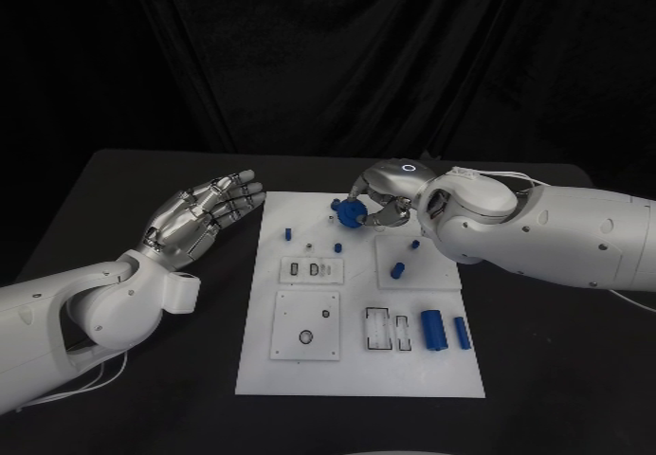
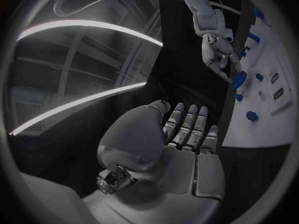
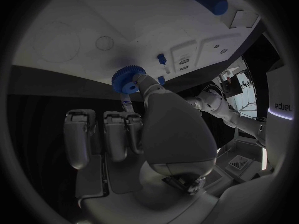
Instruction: Assemble the parts on the task board
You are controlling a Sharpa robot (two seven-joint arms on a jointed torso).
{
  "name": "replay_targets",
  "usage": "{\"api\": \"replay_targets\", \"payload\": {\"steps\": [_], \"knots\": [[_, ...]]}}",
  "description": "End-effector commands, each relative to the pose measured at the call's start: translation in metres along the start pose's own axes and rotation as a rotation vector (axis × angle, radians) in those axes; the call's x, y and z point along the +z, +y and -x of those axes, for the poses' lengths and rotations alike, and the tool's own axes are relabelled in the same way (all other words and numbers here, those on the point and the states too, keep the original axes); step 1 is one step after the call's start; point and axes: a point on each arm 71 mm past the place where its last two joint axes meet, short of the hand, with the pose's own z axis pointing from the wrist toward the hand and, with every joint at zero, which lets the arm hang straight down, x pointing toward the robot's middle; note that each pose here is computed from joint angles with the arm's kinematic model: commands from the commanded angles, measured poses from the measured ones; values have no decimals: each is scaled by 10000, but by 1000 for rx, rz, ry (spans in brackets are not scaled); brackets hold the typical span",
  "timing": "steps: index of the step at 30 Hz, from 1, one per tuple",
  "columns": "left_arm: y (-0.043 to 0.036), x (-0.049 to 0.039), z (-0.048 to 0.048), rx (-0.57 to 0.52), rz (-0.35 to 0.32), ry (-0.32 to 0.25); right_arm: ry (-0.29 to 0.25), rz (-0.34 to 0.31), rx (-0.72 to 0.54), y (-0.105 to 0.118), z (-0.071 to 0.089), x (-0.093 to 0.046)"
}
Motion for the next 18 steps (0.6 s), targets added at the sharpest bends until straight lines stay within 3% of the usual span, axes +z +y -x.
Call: {"api": "replay_targets", "payload": {"steps": [1,18], "knots": [[-105,-4,-15,-17,-162,14,10,25,13,42,-42,28],[-64,-4,-24,-23,-150,16,7,51,21,176,-92,148]]}}
